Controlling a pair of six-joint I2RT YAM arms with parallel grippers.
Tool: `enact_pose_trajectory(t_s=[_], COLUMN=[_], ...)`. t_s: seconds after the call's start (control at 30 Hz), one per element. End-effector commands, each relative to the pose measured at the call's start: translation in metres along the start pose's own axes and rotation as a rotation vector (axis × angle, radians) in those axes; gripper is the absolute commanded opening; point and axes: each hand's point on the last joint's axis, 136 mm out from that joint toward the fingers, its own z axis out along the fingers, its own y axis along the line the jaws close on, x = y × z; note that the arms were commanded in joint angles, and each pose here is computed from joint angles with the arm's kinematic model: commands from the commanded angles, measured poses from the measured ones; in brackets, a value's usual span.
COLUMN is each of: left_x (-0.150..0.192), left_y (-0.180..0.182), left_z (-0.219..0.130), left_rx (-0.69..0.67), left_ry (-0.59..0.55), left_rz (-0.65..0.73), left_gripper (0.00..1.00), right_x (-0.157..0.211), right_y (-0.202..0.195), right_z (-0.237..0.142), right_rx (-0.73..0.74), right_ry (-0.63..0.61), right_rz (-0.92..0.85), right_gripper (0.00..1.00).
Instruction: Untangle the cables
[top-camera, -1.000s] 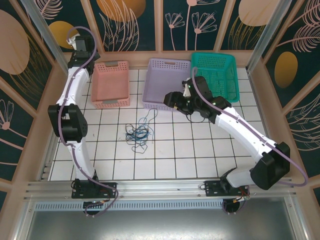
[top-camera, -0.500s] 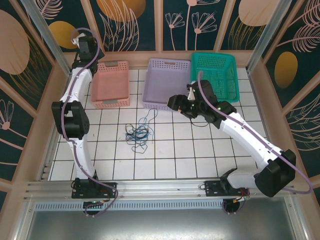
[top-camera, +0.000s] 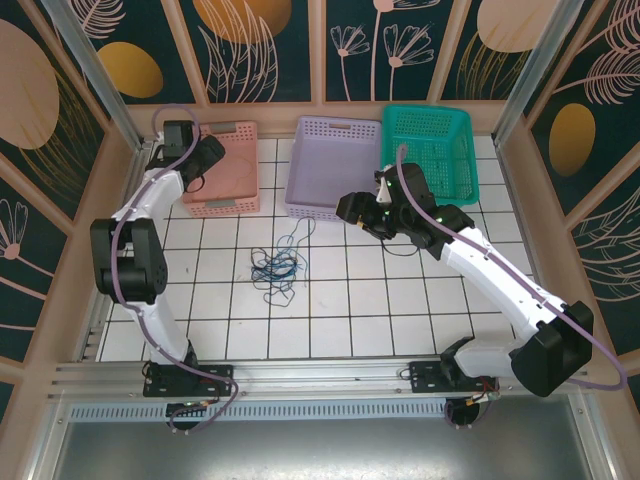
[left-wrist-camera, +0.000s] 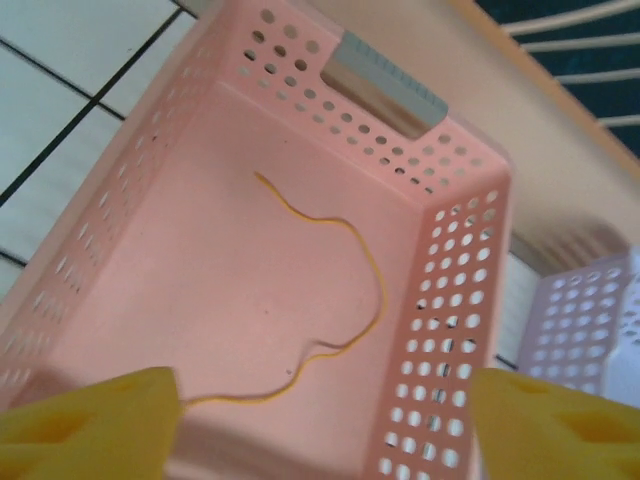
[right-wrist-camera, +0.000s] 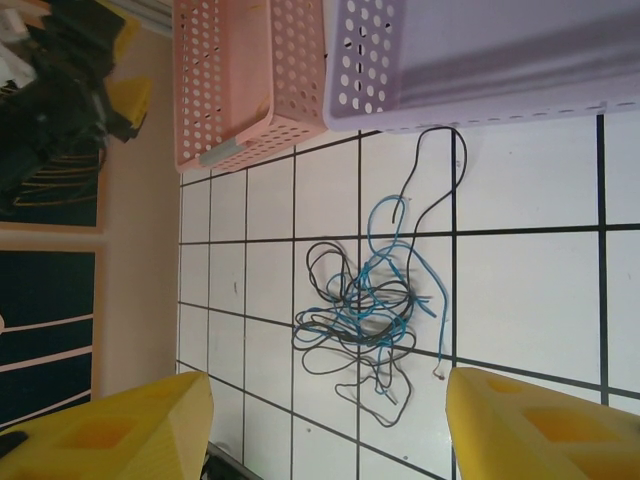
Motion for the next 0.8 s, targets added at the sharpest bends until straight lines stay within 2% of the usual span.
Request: enact_pose_trajectory(t_s=[0.0, 0.13, 0.2, 0.27, 0.37, 0.47, 0.6, 0.7, 0.77], left_x=[-0.021, -0.037, -0.034, -0.016, 0.040, 0.112, 0.222, 0.275, 0.289], left_y=[-0.010, -0.029, -0.045, -0.052, -0.054, -0.035, -0.001, 0.012, 0.019], left_z=[-0.040, -0.068, -0.082, -0.090, -0.102, -0.117, -0.135, -0.142, -0.140], left_rx=[-0.017, 0.035, 0.085, 0.096, 0.088, 0.067, 0.061, 0.079, 0.076], left_ry=[-0.034, -0.072, -0.058, -0.010, 0.108, 0.244, 0.449, 0.549, 0.560], left_rz=[-0.003, -0.009, -0.005, -0.003, 0.002, -0.009, -0.018, -0.012, 0.012], left_gripper=[0.82, 0.76, 0.73, 0.69, 0.63, 0.62, 0.66, 0.72, 0.78], right_x=[-0.005, -0.003, 0.002, 0.009, 0.022, 0.039, 0.070, 0.093, 0.102], right_y=[0.007, 0.002, -0.008, -0.021, -0.040, -0.054, -0.062, -0.063, -0.065], right_z=[0.000, 0.002, 0.005, 0.009, 0.017, 0.029, 0.053, 0.073, 0.083], right_rx=[-0.033, -0.016, 0.010, 0.052, 0.128, 0.185, 0.226, 0.255, 0.265], right_ry=[-0.014, -0.010, -0.003, 0.006, 0.031, 0.080, 0.172, 0.233, 0.251], right_rz=[0.006, 0.002, -0.006, -0.012, -0.047, -0.082, -0.134, -0.171, -0.176], right_gripper=[0.64, 0.63, 0.63, 0.62, 0.58, 0.58, 0.57, 0.55, 0.54])
